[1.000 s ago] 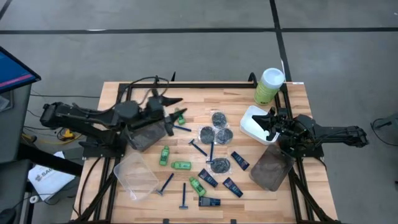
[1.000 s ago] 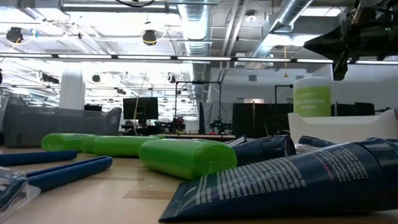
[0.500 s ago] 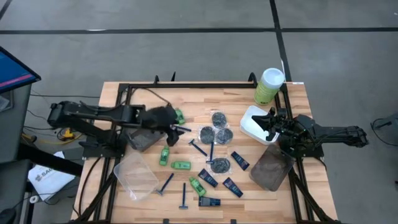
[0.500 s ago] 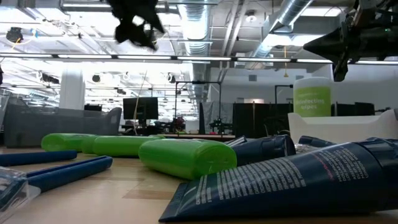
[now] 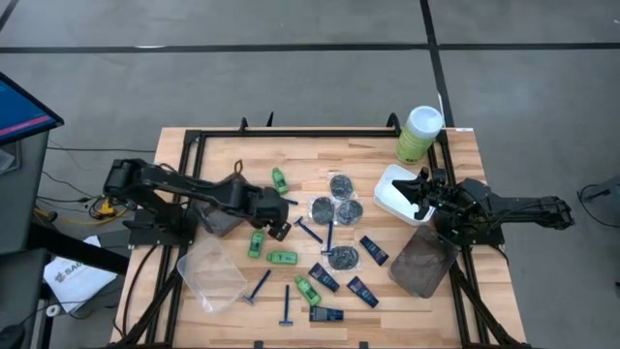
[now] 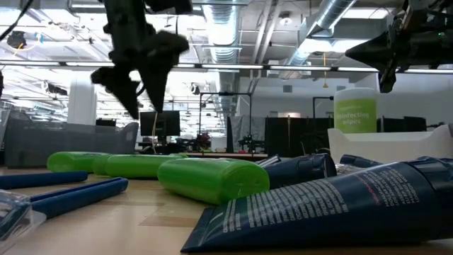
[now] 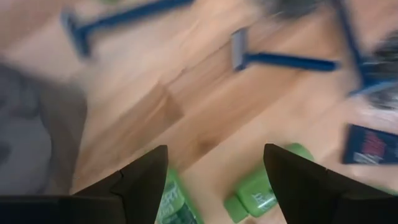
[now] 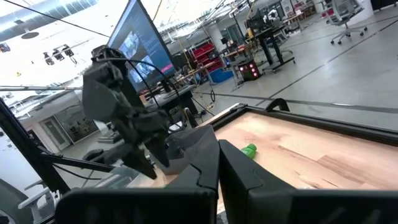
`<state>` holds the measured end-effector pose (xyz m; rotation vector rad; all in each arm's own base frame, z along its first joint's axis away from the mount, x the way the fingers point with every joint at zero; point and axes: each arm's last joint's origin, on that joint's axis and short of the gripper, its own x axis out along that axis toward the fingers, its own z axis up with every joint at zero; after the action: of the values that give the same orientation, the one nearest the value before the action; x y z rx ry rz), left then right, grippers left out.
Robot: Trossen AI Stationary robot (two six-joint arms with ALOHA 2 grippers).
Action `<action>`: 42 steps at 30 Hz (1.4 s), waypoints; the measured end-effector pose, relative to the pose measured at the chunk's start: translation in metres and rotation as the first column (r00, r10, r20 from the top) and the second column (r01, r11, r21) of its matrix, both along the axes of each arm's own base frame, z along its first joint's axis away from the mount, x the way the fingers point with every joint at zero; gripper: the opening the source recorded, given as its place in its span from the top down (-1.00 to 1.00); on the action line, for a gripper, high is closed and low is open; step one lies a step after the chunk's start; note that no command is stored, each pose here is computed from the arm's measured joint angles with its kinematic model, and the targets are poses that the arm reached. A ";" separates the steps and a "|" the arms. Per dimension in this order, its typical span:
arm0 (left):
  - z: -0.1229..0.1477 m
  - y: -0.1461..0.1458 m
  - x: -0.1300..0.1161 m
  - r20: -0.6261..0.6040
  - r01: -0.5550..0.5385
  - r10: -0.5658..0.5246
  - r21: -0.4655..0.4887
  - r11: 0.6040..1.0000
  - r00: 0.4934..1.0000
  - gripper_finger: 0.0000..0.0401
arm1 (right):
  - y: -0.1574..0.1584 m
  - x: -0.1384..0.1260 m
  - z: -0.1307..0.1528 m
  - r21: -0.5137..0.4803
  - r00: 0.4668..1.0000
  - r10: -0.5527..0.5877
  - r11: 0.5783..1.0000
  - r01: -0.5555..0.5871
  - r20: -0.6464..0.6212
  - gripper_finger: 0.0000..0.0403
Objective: Pick & Place Travel size toiletries
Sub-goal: Put the green shampoo into the transparent bin
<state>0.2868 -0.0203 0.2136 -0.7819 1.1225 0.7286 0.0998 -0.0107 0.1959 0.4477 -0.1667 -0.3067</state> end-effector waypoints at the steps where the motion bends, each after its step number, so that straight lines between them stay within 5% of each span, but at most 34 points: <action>1: -0.005 -0.001 0.001 -0.022 -0.019 0.018 -0.018 1.000 1.000 -0.30 | 0.000 0.000 0.000 0.000 1.000 0.000 1.000 0.000 0.000 1.00; 10: -0.035 -0.003 0.010 -0.138 -0.100 0.094 -0.040 0.994 0.986 -0.22 | 0.000 0.000 0.000 0.000 1.000 0.000 1.000 0.000 0.001 1.00; 23: -0.038 -0.003 0.007 -0.179 -0.140 0.131 -0.038 0.989 0.975 0.04 | 0.000 0.000 0.000 0.000 1.000 -0.001 1.000 0.001 0.004 1.00; 42: -0.057 -0.004 -0.007 -0.239 -0.164 0.146 -0.055 0.985 0.960 0.05 | 0.000 0.000 0.001 -0.001 1.000 0.000 1.000 0.000 0.009 1.00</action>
<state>0.2795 -0.0246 0.1570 -0.8702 1.3175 0.9337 0.0997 -0.0108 0.1968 0.4481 -0.1753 -0.3052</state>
